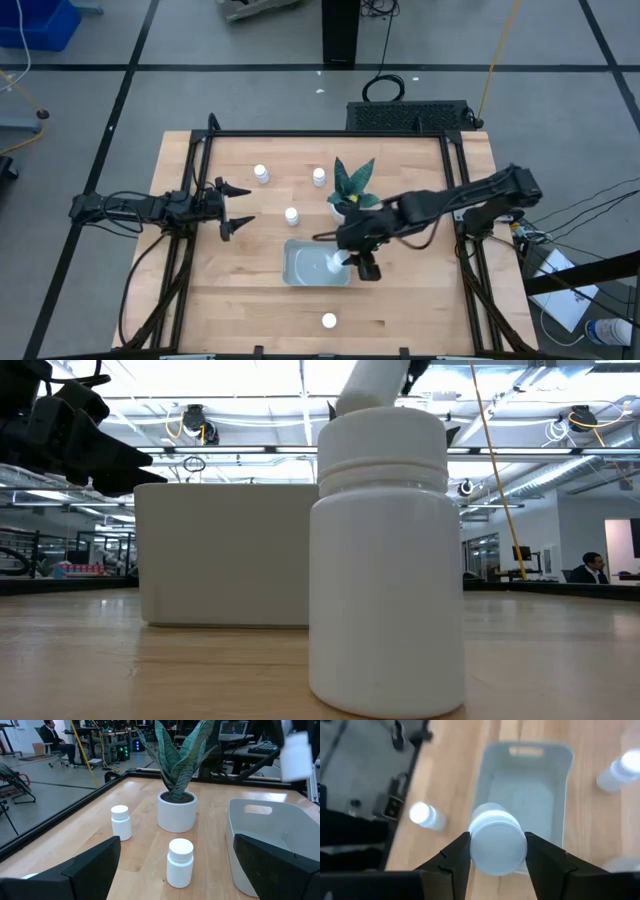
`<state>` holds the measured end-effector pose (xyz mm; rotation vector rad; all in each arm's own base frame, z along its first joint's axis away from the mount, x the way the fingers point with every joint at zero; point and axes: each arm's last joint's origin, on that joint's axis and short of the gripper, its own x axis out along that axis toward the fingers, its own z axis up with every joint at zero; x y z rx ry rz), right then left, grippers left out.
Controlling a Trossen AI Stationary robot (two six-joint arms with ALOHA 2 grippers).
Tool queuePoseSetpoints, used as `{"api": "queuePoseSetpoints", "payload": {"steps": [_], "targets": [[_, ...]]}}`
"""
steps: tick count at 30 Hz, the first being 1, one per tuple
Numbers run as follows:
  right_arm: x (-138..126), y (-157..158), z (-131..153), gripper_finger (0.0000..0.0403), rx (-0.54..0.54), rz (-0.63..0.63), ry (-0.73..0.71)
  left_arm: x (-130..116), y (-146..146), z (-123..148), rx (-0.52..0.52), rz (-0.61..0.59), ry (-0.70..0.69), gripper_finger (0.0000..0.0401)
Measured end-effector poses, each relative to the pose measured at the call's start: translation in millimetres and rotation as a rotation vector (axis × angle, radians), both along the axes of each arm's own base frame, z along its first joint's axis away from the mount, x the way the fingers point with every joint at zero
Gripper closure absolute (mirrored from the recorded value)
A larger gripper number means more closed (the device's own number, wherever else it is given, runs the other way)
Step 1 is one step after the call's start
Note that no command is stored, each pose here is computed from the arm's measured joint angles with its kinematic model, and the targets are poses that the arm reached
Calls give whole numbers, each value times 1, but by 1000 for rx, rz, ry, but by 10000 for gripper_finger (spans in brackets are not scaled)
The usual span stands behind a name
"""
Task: Pick and place pill bottles into a basket
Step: Put the white pill bottle into the white bin
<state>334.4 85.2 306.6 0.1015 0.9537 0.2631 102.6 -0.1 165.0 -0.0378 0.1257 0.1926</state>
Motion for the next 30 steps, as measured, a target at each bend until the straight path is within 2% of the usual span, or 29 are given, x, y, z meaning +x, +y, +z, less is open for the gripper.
{"api": "queuePoseSetpoints", "payload": {"steps": [5,17,23,30], "targets": [[11,3,-28,252,-98,9,99,0,0,0,0,0,0,6],[33,4,-71,253,-179,13,180,0,0,0,0,0,1,6],[41,2,-78,250,-227,-13,196,0,0,0,0,0,1,6],[58,3,-86,253,-274,38,278,0,0,0,0,0,1,6]]}}
